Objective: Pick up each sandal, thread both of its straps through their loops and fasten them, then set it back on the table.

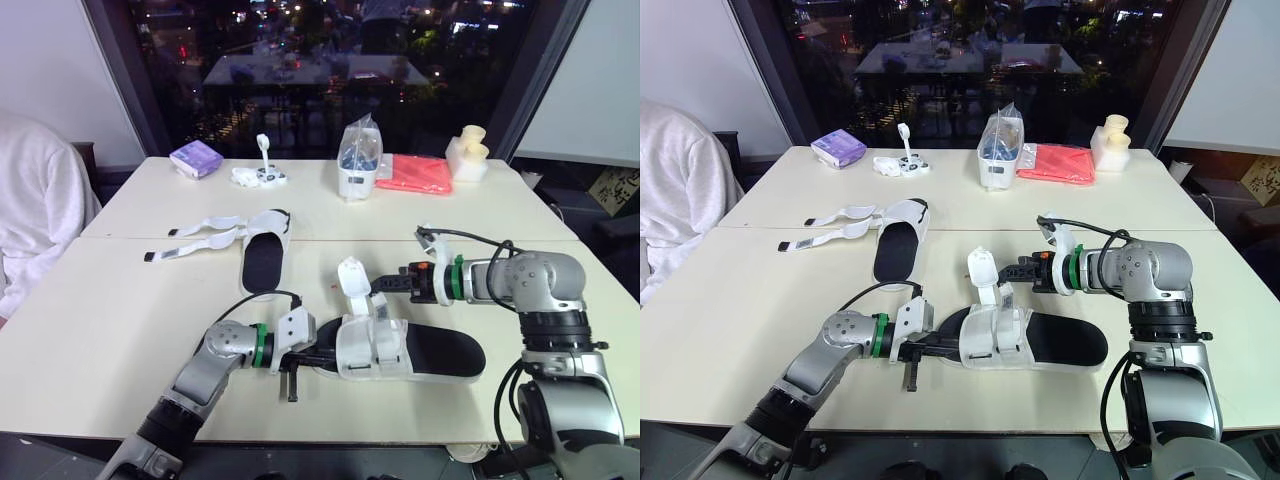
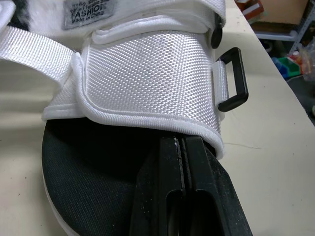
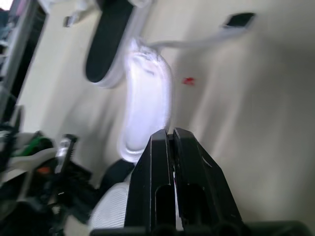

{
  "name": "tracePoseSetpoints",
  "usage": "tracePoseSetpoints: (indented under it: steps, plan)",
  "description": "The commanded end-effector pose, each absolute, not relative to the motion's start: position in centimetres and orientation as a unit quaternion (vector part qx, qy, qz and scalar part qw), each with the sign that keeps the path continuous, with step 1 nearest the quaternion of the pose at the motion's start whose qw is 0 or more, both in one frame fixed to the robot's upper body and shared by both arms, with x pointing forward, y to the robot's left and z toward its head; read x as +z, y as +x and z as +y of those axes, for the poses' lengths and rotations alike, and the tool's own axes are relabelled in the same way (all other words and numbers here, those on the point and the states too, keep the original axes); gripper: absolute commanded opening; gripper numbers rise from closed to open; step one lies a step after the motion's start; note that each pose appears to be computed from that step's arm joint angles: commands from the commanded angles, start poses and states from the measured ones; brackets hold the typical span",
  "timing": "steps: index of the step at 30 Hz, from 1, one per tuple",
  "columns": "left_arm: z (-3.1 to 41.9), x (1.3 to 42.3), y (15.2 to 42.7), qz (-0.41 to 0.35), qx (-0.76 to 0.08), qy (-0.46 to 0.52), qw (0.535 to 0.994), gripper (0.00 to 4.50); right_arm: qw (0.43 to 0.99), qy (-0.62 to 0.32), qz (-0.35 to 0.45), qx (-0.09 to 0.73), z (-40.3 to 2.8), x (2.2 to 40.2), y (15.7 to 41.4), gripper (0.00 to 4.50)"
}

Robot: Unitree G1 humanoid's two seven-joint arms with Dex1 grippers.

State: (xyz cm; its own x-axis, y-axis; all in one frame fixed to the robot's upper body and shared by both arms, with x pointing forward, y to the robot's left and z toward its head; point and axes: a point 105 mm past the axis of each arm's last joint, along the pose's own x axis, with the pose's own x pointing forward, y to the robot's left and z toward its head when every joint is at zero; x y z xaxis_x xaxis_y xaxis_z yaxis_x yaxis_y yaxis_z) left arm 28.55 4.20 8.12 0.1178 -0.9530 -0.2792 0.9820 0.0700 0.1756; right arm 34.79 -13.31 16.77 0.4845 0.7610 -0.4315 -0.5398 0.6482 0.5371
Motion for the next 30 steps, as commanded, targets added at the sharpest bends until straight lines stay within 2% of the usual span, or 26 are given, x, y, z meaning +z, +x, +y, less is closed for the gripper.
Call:
tracePoseSetpoints:
  steps: [1,4,11,19,22,28,30]
  plan:
    - [4.4,7.0,28.4,0.073,-0.663,0.162,0.727,0.00,0.849,0.158,0.300,0.406,-13.0,18.0,34.4,0.03]
    - [4.4,6.9,28.4,0.073,-0.665,0.162,0.726,0.00,0.861,0.147,0.301,0.383,-13.7,16.9,34.9,0.03]
    - [4.4,7.0,28.5,0.072,-0.665,0.166,0.724,0.00,0.874,0.033,0.330,0.356,-14.9,12.8,34.2,0.03]
    - [4.4,7.0,28.5,0.071,-0.665,0.166,0.725,0.00,0.877,-0.056,0.312,0.360,-15.5,11.7,33.9,0.03]
    - [4.4,7.0,28.5,0.071,-0.665,0.166,0.725,0.00,0.882,-0.100,0.287,0.360,-15.7,11.7,34.1,0.90]
    - [4.4,6.9,28.5,0.071,-0.664,0.166,0.726,0.00,0.895,-0.132,0.235,0.354,-15.9,13.1,34.7,3.70]
    - [4.4,6.9,28.5,0.071,-0.664,0.165,0.726,0.00,0.907,-0.132,0.212,0.339,-16.3,14.3,35.4,3.70]
